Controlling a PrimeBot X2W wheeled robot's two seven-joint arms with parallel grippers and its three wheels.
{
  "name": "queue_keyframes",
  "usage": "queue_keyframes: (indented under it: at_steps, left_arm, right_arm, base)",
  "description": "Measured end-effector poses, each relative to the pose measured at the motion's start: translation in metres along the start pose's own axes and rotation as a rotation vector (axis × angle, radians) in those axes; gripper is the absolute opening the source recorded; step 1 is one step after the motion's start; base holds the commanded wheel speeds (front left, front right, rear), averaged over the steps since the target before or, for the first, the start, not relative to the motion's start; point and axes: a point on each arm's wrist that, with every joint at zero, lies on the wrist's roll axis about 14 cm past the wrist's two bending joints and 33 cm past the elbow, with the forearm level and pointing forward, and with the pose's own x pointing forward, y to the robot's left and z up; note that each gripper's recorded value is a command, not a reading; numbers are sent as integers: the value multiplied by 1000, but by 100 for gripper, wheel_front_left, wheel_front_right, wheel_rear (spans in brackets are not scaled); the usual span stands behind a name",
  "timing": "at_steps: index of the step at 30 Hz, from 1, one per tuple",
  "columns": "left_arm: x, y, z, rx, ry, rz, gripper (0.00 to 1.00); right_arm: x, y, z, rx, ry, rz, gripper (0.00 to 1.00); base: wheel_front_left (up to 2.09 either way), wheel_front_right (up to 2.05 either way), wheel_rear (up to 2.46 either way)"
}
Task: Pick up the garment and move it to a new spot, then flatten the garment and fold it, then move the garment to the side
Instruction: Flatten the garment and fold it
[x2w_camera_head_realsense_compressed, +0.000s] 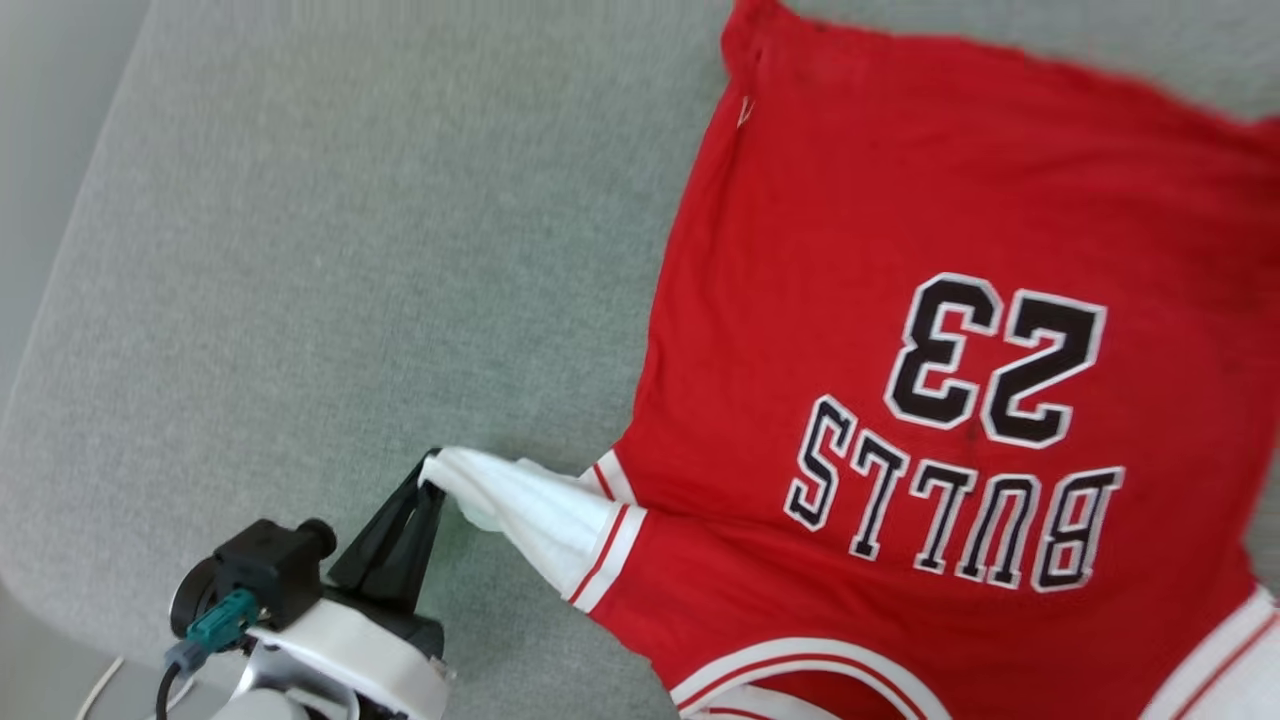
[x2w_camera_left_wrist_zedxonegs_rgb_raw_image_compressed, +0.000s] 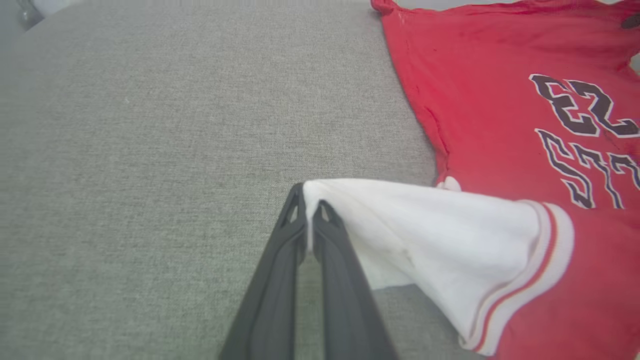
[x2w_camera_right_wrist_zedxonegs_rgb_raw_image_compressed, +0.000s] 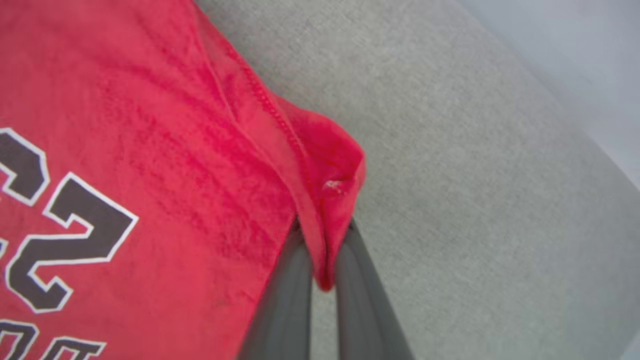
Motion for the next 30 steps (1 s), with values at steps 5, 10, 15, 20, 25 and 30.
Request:
queue_keyframes:
  at_steps: [5,10,15,20,25,30]
  left_arm:
    - [-16,-3,11,-9,-30,-6,0]
    - [-25,-10,18,-11,-58,-30,0]
    - [-31,-17,23,-15,-78,-54,0]
    - [-37,-23,24,-6,-84,-74,0]
    - [-35,-28,26,-4,-88,-93,0]
    - [-32,-31,25,4,-84,-107,0]
  right_arm:
    - [-46,-2,-23,-40,-23,-18,0]
    - [-84,-2,-77,-56,23,-28,0]
    - [-109,3,-145,-11,89,-16,0]
    - [-124,24,-224,67,190,31,0]
    - [-130,47,-288,149,263,66,0]
    - [-128,64,-323,241,290,93,0]
  base:
    - [0,0,0]
    - [0,0,0]
    - [0,0,0]
    - [0,0,0]
    - [0,0,0]
    - [0,0,0]
